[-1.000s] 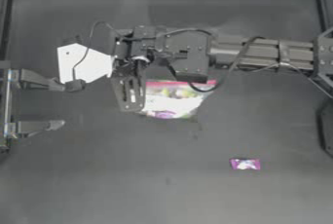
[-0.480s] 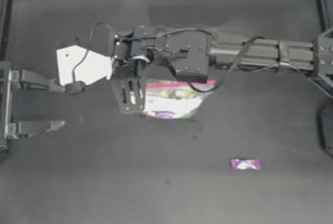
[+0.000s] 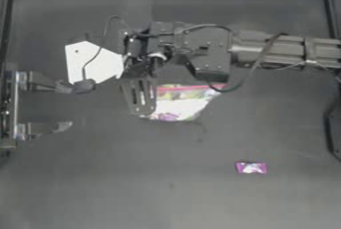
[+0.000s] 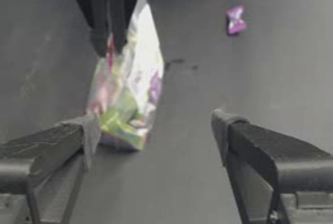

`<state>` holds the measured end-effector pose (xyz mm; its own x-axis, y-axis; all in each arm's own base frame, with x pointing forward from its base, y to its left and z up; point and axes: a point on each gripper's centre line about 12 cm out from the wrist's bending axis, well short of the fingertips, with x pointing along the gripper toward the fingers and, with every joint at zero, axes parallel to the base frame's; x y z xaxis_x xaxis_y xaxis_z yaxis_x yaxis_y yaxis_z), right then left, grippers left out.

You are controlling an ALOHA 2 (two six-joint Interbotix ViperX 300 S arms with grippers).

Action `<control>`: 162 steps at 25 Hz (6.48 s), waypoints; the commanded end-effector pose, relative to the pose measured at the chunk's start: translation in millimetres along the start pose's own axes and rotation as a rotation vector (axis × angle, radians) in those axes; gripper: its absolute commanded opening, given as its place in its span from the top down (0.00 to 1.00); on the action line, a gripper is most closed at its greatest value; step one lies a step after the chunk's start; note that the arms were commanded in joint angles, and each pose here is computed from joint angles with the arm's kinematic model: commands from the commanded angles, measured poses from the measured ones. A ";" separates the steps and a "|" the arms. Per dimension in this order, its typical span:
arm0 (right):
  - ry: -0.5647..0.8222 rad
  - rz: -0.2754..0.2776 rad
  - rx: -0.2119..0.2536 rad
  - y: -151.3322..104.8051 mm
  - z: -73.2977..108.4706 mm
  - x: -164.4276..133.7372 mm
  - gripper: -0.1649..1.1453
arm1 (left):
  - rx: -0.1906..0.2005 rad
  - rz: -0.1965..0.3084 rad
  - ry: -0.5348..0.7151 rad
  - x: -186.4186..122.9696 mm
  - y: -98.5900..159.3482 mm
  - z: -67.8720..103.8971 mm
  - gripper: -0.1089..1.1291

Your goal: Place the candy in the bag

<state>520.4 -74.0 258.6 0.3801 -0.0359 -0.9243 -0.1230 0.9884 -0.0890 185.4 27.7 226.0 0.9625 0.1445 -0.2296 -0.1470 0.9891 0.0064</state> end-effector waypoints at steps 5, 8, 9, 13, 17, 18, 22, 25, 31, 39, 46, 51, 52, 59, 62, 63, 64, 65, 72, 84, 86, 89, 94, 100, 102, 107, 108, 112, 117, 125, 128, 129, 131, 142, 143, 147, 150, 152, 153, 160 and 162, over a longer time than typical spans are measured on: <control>-0.115 -0.028 0.011 3.0 -3.1 -41.7 0.82 | -0.002 0.011 0.008 9.0 2.2 8.0 0.11; -0.126 -0.032 0.012 4.1 -7.1 -44.4 0.82 | 0.000 0.014 0.011 17.4 3.0 11.3 0.11; -0.129 -0.033 0.013 4.5 -8.4 -44.6 0.82 | 0.001 0.016 0.012 20.6 3.4 11.2 0.11; -0.135 -0.035 0.013 5.9 -13.4 -42.6 0.82 | 0.002 0.027 0.017 34.5 6.1 9.7 0.11; -0.143 -0.037 0.012 6.7 -16.4 -41.0 0.83 | -0.002 0.037 0.023 51.9 8.8 9.9 0.12; -0.147 -0.040 0.011 6.6 -16.8 -41.4 0.83 | -0.005 0.044 0.027 57.1 10.6 9.3 0.12; -0.155 -0.043 0.008 6.6 -16.8 -42.2 0.83 | -0.003 0.058 0.021 77.7 15.1 8.6 0.13; -0.154 -0.042 0.008 6.6 -16.9 -41.4 0.83 | 0.001 0.069 0.012 87.0 18.6 8.0 0.13; -0.155 -0.043 0.005 6.7 -17.3 -40.2 0.83 | 0.018 0.073 0.013 101.1 20.6 9.9 0.13; -0.162 -0.047 0.003 6.6 -17.7 -38.6 0.83 | 0.029 0.074 0.030 113.5 21.8 9.0 0.13; -0.162 -0.048 0.002 6.5 -17.8 -38.6 0.83 | 0.029 0.080 0.016 118.3 23.6 9.8 0.13; -0.163 -0.048 0.001 6.5 -17.7 -39.4 0.83 | 0.026 0.086 0.018 118.4 25.6 9.3 0.17; -0.163 -0.050 0.000 6.3 -17.7 -39.4 0.83 | 0.025 0.088 0.020 118.6 26.1 8.9 0.18; -0.170 -0.052 0.000 6.1 -16.9 -39.5 0.83 | 0.024 0.090 0.030 120.1 27.1 5.9 0.27; -0.173 -0.052 -0.001 6.2 -16.6 -40.4 0.83 | 0.025 0.091 0.027 120.1 27.5 6.2 0.27; -0.172 -0.050 0.002 6.3 -16.6 -39.6 0.83 | 0.024 0.093 0.029 120.7 28.1 5.9 0.27; -0.172 -0.050 0.002 6.3 -16.6 -39.6 0.83 | 0.023 0.095 0.029 120.6 28.5 5.3 0.27; -0.173 -0.049 0.002 6.5 -16.6 -39.6 0.83 | 0.025 0.094 0.027 121.1 28.5 4.9 0.27; -0.170 -0.046 0.003 6.7 -17.0 -38.3 0.83 | 0.023 0.097 0.023 122.6 29.2 3.7 0.27; -0.170 -0.046 0.003 6.9 -17.9 -37.4 0.83 | 0.023 0.100 0.025 123.2 30.2 3.4 0.32; -0.170 -0.047 0.002 6.9 -17.9 -37.4 0.83 | 0.024 0.099 0.025 123.2 30.1 3.4 0.36; -0.172 -0.047 0.002 6.8 -17.5 -37.9 0.83 | 0.022 0.100 0.026 123.2 30.2 3.2 0.37; -0.173 -0.047 -0.002 8.0 -16.8 -38.3 0.83 | 0.022 0.100 0.028 123.6 30.2 2.5 0.36; -0.175 -0.046 -0.002 8.8 -16.1 -38.7 0.83 | 0.022 0.100 0.031 123.9 30.2 1.9 0.36; -0.175 -0.047 -0.003 8.7 -16.2 -38.7 0.83 | 0.022 0.100 0.029 123.9 30.2 2.1 0.36; -0.176 -0.047 -0.007 9.9 -15.5 -39.2 0.83 | 0.022 0.100 0.031 124.1 30.2 1.6 0.36; -0.174 -0.048 -0.008 9.9 -15.9 -38.7 0.83 | 0.022 0.100 0.032 124.3 30.2 1.2 0.36; -0.177 -0.045 -0.007 10.8 -15.2 -39.2 0.83 | 0.021 0.100 0.034 124.7 30.2 0.5 0.36; -0.174 -0.045 -0.007 11.0 -15.9 -38.3 0.83 | 0.025 0.100 0.014 125.9 30.3 1.6 0.38; -0.172 -0.044 -0.007 10.9 -15.7 -37.1 0.83 | 0.019 0.099 0.021 127.4 30.0 -1.2 0.46; -0.171 -0.044 -0.007 11.0 -16.1 -36.7 0.83 | 0.024 0.097 0.020 127.3 29.5 -0.7 0.61; -0.168 -0.042 -0.006 11.2 -16.5 -35.4 0.83 | 0.025 0.095 0.020 127.1 29.0 -0.4 0.66; -0.168 -0.042 -0.006 11.2 -16.5 -35.4 0.83 | 0.029 0.092 0.017 127.0 27.9 0.2 0.74; -0.149 -0.042 -0.003 10.9 -20.5 -29.9 0.83 | 0.039 0.075 0.012 126.7 22.9 1.7 0.87; -0.147 -0.042 -0.005 11.6 -21.0 -29.8 0.83 | 0.039 0.073 0.010 126.3 22.4 2.4 0.87; -0.138 -0.042 -0.003 11.8 -24.9 -28.1 0.83 | 0.041 0.074 0.000 123.0 22.2 4.9 0.87; -0.131 -0.042 0.000 11.1 -28.4 -28.2 0.83 | 0.040 0.075 -0.010 119.4 22.1 6.7 0.87; -0.127 -0.040 0.004 11.0 -30.3 -27.6 0.83 | 0.041 0.074 -0.014 117.7 21.9 7.3 0.87; -0.124 -0.040 0.004 11.3 -31.4 -27.1 0.83 | 0.040 0.075 -0.017 116.8 21.9 8.0 0.87; -0.098 -0.037 0.020 9.6 -44.3 -23.9 0.83 | 0.040 0.075 -0.019 114.4 21.8 7.6 0.87; -0.095 -0.037 0.025 9.3 -48.6 -23.9 0.83 | 0.043 0.075 -0.017 114.4 21.7 7.4 0.87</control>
<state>472.5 -70.7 245.0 0.4424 -0.0540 -0.8952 -0.0938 0.9899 -0.1061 295.3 65.1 187.9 0.9379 0.2106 -0.2756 -0.2009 0.9776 0.0635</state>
